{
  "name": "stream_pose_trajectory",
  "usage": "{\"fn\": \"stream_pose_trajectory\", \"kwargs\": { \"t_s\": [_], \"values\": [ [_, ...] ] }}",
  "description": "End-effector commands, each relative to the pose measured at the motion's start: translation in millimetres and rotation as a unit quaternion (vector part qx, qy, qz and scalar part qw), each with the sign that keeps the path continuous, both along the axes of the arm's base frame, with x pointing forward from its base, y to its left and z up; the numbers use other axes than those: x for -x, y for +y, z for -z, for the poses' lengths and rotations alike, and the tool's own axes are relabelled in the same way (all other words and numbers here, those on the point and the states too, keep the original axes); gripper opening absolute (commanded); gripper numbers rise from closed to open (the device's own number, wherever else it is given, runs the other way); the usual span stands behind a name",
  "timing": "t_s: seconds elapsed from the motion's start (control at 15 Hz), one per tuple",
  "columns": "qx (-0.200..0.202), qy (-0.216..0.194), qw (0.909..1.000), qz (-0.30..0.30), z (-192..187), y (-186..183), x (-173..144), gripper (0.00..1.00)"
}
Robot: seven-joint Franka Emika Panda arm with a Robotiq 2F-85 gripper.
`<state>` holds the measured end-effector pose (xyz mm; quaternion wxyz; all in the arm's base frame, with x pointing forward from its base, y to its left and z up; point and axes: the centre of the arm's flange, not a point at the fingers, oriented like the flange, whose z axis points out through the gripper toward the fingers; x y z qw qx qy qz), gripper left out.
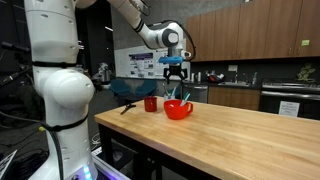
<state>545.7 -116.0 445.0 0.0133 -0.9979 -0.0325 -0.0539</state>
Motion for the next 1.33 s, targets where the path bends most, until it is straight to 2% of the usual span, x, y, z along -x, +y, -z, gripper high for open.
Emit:
{"fn": "stream_pose_trajectory", "kwargs": {
  "t_s": [0.0, 0.6, 0.67, 0.73, 0.87, 0.93, 1.27],
  "values": [
    [-0.017, -0.002, 0.9999, -0.004, -2, 9, -13, 1.0],
    [-0.009, -0.01, 0.9997, -0.018, 13, 24, -45, 1.0],
    [-0.007, -0.011, 0.9997, -0.019, 15, 25, -48, 0.95],
    [-0.006, -0.011, 0.9997, -0.02, 17, 26, -51, 0.73],
    [-0.006, -0.011, 0.9997, -0.021, 20, 26, -55, 0.69],
    [-0.006, -0.01, 0.9997, -0.02, 20, 26, -56, 0.63],
    [-0.006, -0.01, 0.9998, -0.015, 17, 23, -56, 0.24]
  ]
}}
